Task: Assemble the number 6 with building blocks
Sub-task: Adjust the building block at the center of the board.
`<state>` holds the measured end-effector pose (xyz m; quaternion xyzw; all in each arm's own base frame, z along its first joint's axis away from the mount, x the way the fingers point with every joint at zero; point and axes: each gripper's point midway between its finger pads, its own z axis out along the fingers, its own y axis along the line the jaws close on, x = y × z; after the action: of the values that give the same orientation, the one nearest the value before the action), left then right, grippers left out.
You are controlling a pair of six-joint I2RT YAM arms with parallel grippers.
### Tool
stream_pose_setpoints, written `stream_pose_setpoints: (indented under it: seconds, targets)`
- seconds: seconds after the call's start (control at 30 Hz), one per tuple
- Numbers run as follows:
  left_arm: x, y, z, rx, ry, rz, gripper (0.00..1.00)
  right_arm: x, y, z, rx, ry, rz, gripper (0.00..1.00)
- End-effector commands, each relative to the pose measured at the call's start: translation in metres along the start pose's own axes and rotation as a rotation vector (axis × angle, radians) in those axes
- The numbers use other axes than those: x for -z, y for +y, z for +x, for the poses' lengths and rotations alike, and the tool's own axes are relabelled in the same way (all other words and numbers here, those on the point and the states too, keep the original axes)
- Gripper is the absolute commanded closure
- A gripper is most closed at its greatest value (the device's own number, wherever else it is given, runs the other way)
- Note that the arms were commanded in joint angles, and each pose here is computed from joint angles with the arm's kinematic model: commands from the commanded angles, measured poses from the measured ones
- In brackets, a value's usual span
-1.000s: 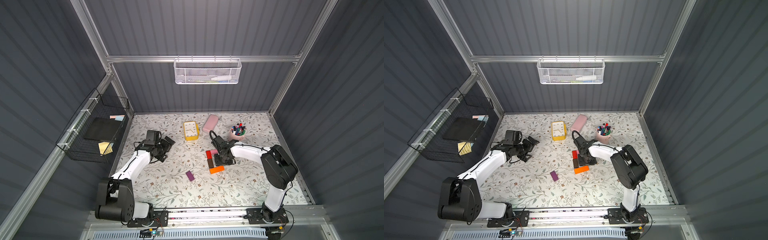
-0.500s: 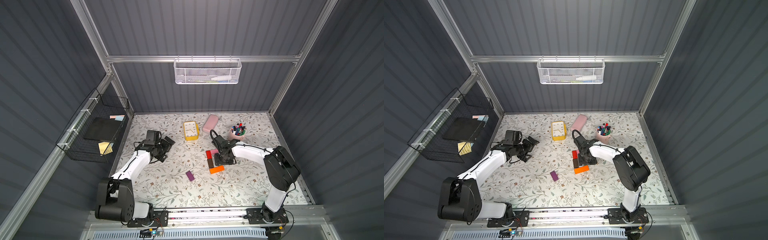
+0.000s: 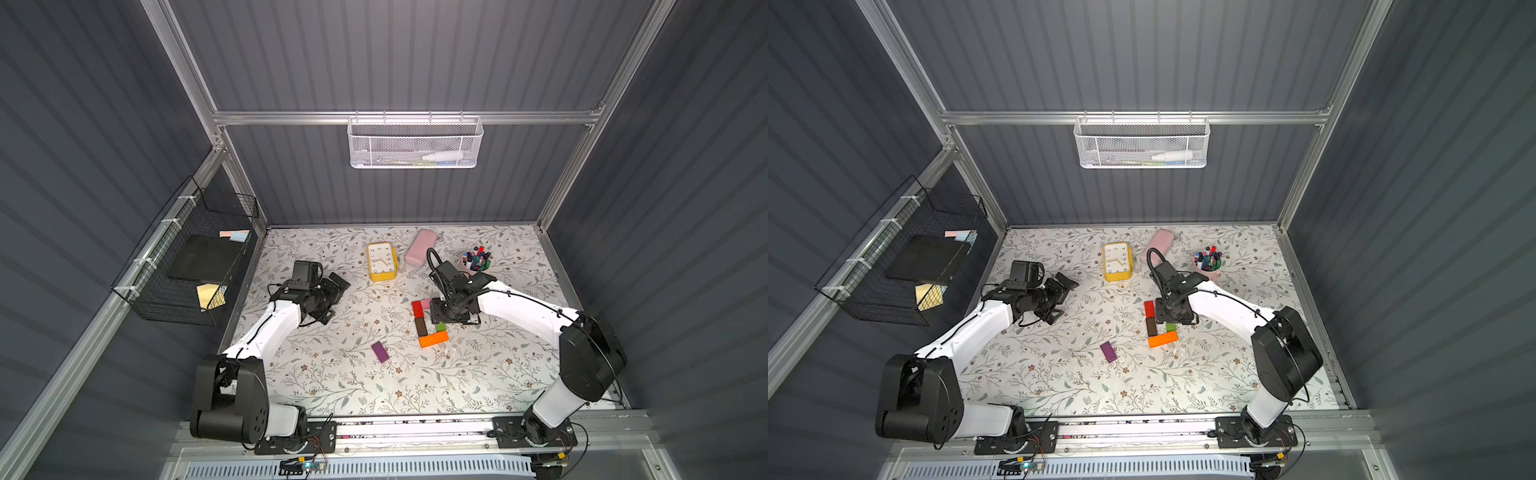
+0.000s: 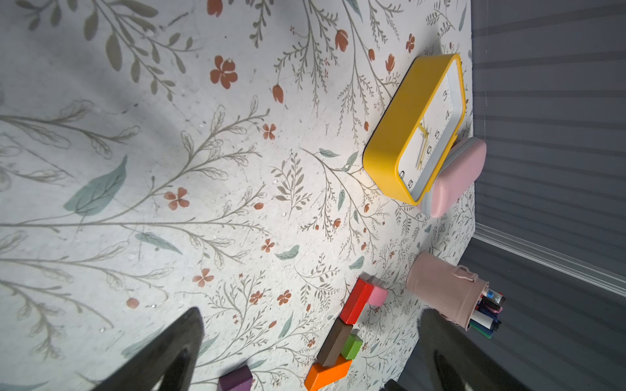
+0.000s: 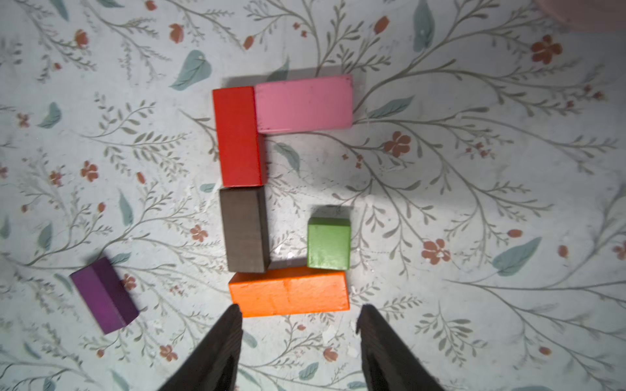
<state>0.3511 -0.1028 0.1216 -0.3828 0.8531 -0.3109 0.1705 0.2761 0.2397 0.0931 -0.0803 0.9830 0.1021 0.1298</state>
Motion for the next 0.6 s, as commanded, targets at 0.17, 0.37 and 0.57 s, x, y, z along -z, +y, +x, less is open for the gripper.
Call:
stream_pose_setpoints:
  seconds: [0.17, 0.37, 0.57]
  targets:
    - [-0.003, 0.001, -0.004, -0.017, 0.000, -0.015, 0.01, -0.007, 0.036, 0.054, 0.104, 0.179, -0.105, 0.33]
    - [-0.002, -0.001, -0.005, -0.020, -0.001, -0.015, 0.01, -0.017, 0.047, 0.067, 0.120, 0.221, -0.114, 0.27]
    - [-0.002, -0.001, -0.005, -0.021, -0.003, -0.016, 0.01, -0.025, 0.054, 0.084, 0.150, 0.271, -0.123, 0.23]
